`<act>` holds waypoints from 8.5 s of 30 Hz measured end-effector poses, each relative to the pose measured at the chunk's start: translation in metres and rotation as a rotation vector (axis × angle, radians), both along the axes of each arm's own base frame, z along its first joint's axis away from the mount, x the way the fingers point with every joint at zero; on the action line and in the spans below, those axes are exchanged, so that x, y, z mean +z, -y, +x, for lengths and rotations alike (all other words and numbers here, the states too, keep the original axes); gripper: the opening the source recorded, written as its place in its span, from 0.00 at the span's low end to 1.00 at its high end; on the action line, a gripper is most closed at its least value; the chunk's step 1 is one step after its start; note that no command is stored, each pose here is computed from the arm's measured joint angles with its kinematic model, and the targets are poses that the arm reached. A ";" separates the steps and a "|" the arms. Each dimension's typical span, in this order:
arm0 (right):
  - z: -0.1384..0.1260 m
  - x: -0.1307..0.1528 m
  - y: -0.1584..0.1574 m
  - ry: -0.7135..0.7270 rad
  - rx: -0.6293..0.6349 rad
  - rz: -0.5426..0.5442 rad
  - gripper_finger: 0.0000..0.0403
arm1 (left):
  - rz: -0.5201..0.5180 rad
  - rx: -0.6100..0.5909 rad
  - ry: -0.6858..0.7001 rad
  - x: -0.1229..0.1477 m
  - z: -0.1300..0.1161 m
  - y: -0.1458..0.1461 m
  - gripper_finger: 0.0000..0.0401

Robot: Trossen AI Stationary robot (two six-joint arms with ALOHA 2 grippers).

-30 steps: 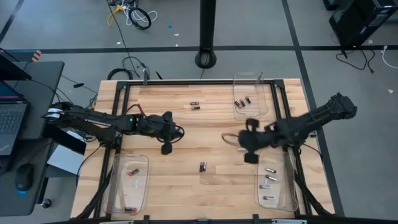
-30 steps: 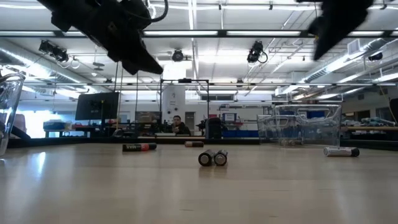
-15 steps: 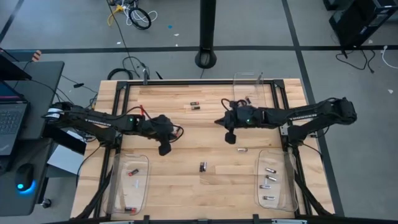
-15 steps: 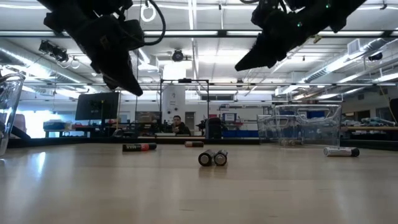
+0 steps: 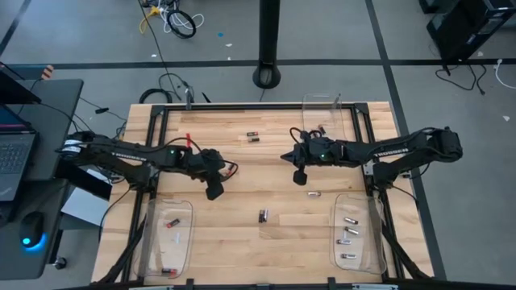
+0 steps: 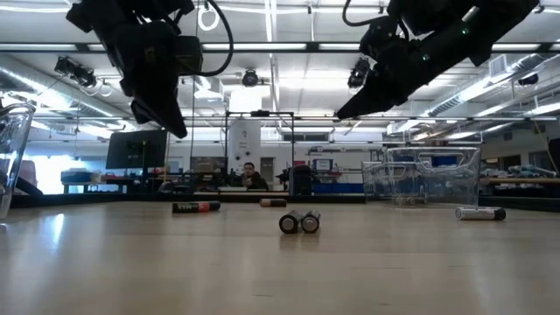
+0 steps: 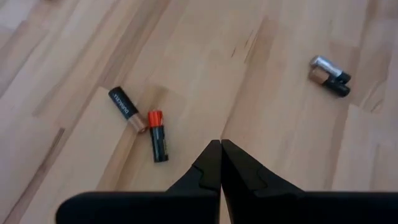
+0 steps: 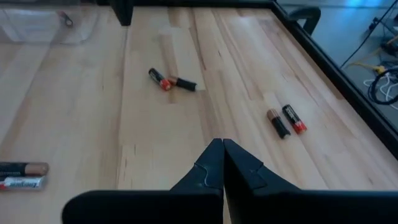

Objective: Sort batteries
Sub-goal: Put the orange battery into the bottom left transparent bin, then put the brown battery into the top transparent bin

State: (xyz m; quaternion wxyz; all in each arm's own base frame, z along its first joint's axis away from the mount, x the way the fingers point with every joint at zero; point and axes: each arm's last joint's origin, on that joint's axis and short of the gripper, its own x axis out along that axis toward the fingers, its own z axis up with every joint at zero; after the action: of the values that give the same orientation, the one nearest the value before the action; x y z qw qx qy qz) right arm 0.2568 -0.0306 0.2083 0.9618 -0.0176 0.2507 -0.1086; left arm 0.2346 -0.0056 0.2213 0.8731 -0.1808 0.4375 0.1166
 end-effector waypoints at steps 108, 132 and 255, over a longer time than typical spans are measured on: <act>0.001 0.000 -0.008 0.071 0.093 -0.036 0.02 | -0.233 -0.116 -0.490 -0.007 -0.098 0.156 0.11; 0.001 0.000 -0.008 0.083 0.059 0.019 0.03 | -0.356 -0.157 -0.536 -0.055 -0.107 0.150 0.19; 0.039 -0.010 0.022 0.146 -0.046 0.100 0.04 | 0.457 -0.240 0.774 -0.069 0.037 -0.052 0.01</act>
State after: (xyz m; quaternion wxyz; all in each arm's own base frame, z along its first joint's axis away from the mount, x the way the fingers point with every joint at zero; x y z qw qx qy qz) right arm 0.2954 -0.0528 0.1985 0.9745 0.0444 0.1852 -0.1190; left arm 0.2716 0.0467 0.1526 0.9970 0.0378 0.0603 0.0318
